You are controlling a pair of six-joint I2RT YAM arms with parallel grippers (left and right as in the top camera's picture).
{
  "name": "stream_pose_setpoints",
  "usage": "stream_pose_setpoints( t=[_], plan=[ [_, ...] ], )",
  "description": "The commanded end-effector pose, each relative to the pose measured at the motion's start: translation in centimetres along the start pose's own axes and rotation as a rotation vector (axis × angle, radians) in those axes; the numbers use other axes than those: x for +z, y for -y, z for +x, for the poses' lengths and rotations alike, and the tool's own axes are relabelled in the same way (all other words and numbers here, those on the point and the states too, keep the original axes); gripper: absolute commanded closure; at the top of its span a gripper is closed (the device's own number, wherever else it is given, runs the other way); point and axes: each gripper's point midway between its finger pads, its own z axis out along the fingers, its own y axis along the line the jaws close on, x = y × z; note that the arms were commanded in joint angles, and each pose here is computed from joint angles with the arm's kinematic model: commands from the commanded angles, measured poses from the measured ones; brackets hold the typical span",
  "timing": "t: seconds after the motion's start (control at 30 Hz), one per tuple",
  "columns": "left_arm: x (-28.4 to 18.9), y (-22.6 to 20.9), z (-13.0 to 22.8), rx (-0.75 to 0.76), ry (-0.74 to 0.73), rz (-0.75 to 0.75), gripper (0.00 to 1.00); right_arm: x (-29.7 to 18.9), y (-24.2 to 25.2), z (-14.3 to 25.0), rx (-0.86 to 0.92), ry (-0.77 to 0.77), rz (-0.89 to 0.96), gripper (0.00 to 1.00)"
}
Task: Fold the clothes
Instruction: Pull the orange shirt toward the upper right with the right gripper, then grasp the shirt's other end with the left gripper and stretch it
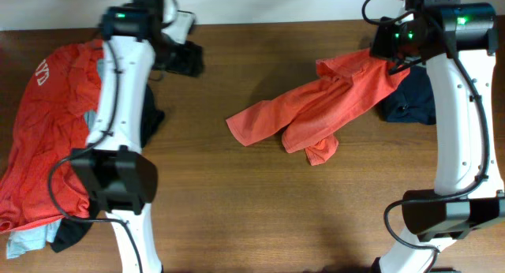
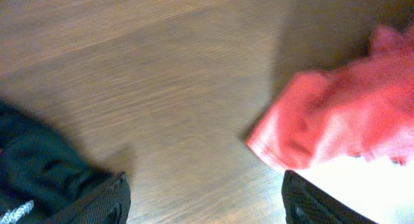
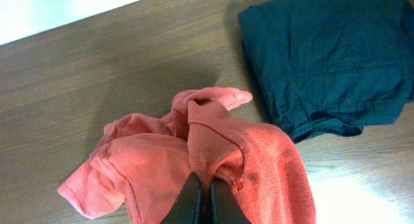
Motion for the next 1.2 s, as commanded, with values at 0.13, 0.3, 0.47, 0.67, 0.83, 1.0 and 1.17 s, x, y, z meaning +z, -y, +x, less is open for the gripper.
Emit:
stream_pose_setpoints(
  t=[0.13,0.3,0.47,0.67,0.83,1.0,1.17],
  plan=[
    [0.6,8.2,1.2,0.408,-0.07,0.096,0.32,0.5,-0.5,-0.5,-0.03,0.007,-0.029,0.96],
    [0.8,12.0,2.1,0.498,-0.097,0.153,0.32,1.0,-0.2,-0.7,-0.029,0.003,-0.027,0.96],
    [0.4,17.1,2.5,0.608,-0.052,0.336,0.32,1.1,0.6,-0.9,-0.01,-0.008,-0.072,0.96],
    [1.9,22.9,3.3,0.713,-0.024,0.45,0.32,1.0,1.7,-1.3,0.016,-0.018,-0.132,0.96],
    [4.0,26.7,3.4,0.677,-0.002,0.472,0.32,1.0,1.7,-1.3,0.017,-0.017,-0.131,0.96],
    [5.6,30.2,3.7,0.67,0.027,0.481,0.32,1.0,1.8,-1.3,0.016,-0.018,-0.13,0.96],
    [8.1,29.9,3.0,0.607,0.047,0.342,0.32,1.0,1.8,-1.2,0.009,-0.019,-0.131,0.96]
  ],
)
